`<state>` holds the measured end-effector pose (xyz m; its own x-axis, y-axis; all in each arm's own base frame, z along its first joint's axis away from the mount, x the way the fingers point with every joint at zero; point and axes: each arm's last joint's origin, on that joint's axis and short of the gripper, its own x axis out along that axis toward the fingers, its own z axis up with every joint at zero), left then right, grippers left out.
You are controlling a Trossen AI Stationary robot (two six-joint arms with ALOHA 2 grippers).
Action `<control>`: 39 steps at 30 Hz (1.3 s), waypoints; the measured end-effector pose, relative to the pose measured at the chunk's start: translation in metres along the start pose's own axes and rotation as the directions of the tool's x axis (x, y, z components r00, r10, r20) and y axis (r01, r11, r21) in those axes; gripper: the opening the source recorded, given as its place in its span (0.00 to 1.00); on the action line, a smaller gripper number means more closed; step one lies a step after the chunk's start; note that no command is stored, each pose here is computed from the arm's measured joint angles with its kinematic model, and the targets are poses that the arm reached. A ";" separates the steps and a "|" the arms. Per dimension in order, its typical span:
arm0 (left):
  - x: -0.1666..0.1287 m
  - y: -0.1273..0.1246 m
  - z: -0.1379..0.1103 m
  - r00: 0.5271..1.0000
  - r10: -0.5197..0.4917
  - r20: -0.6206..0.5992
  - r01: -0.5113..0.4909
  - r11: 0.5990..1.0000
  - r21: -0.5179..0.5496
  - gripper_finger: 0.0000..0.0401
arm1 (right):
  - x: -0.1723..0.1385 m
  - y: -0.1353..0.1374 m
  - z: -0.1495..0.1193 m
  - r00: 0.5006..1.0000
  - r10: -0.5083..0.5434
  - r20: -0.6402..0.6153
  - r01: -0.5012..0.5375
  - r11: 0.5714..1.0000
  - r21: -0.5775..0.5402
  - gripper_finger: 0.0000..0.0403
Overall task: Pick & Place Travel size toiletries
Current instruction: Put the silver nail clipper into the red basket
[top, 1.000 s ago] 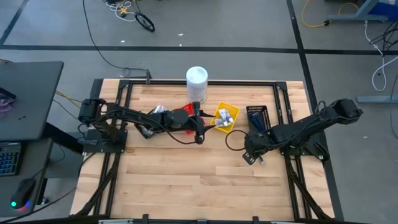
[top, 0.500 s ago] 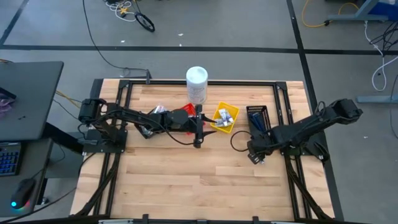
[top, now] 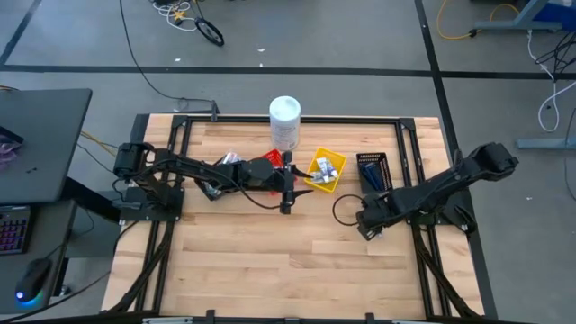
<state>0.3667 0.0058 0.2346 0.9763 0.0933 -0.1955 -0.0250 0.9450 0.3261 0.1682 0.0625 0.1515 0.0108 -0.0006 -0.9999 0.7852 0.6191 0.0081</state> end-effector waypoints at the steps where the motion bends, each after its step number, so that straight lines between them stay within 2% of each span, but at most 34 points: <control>1: 0.000 0.000 0.000 1.000 -0.001 -0.004 0.001 1.000 -0.014 0.47 | 0.002 0.001 -0.001 1.000 -0.006 -0.004 0.006 1.000 -0.005 0.34; 8: 0.000 -0.002 -0.003 0.999 -0.015 -0.037 0.011 0.992 -0.124 0.47 | 0.014 0.011 0.000 0.999 -0.024 0.042 0.024 1.000 -0.007 0.32; 15: -0.001 -0.008 -0.003 0.998 -0.035 -0.045 0.023 0.972 -0.232 0.47 | 0.020 0.014 0.001 0.998 -0.047 0.050 0.047 0.999 -0.008 0.18; 18: -0.001 -0.012 -0.002 0.998 -0.043 -0.042 0.031 0.964 -0.263 0.47 | 0.016 0.019 0.003 0.998 -0.003 0.065 0.008 0.997 -0.075 0.15; 20: -0.001 -0.014 -0.001 0.998 -0.049 -0.042 0.036 0.962 -0.269 0.47 | 0.006 0.035 0.008 0.986 0.113 0.122 -0.096 0.986 -0.134 0.15; 22: -0.002 -0.016 -0.002 0.997 -0.058 -0.050 0.043 0.963 -0.267 0.47 | -0.011 0.048 0.014 0.954 0.209 0.215 -0.169 0.967 -0.190 0.15; 24: -0.002 -0.018 -0.002 0.996 -0.066 -0.061 0.048 0.963 -0.265 0.47 | -0.019 0.055 0.018 0.923 0.245 0.297 -0.160 0.946 -0.283 0.15; 26: -0.002 -0.020 -0.003 0.995 -0.073 -0.070 0.052 0.962 -0.267 0.47 | -0.035 0.067 0.025 0.854 0.322 0.409 -0.163 0.911 -0.378 0.15; 27: -0.002 -0.021 -0.003 0.994 -0.079 -0.077 0.055 0.961 -0.272 0.47 | -0.044 0.072 0.028 0.805 0.346 0.482 -0.144 0.902 -0.407 0.14; 29: -0.003 -0.023 -0.004 0.992 -0.088 -0.093 0.058 0.955 -0.290 0.47 | -0.052 0.074 0.034 0.728 0.318 0.608 -0.041 0.905 -0.424 0.14; 31: -0.003 -0.026 -0.005 0.990 -0.098 -0.105 0.062 0.950 -0.307 0.47 | -0.054 0.074 0.042 0.661 0.273 0.699 0.072 0.904 -0.421 0.14; 32: -0.004 -0.028 -0.005 0.989 -0.103 -0.108 0.065 0.949 -0.309 0.47 | -0.057 0.076 0.048 0.620 0.283 0.732 0.088 0.902 -0.423 0.14; 35: -0.004 -0.031 -0.004 0.988 -0.112 -0.106 0.075 0.949 -0.307 0.47 | -0.066 0.080 0.065 0.545 0.347 0.763 0.072 0.887 -0.455 0.14; 37: -0.004 -0.032 -0.004 0.988 -0.116 -0.106 0.081 0.953 -0.291 0.47 | -0.068 0.080 0.075 0.516 0.430 0.741 0.039 0.852 -0.522 0.14; 39: -0.005 -0.033 -0.004 0.987 -0.117 -0.113 0.081 0.955 -0.285 0.47 | -0.071 0.080 0.083 0.486 0.494 0.721 0.051 0.807 -0.588 0.14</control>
<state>0.3621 -0.0243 0.2207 0.9417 0.0166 -0.3360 -0.0060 0.9995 0.0326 0.2819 0.0467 0.2235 0.8393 -0.2606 -0.4772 0.2708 0.9614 -0.0488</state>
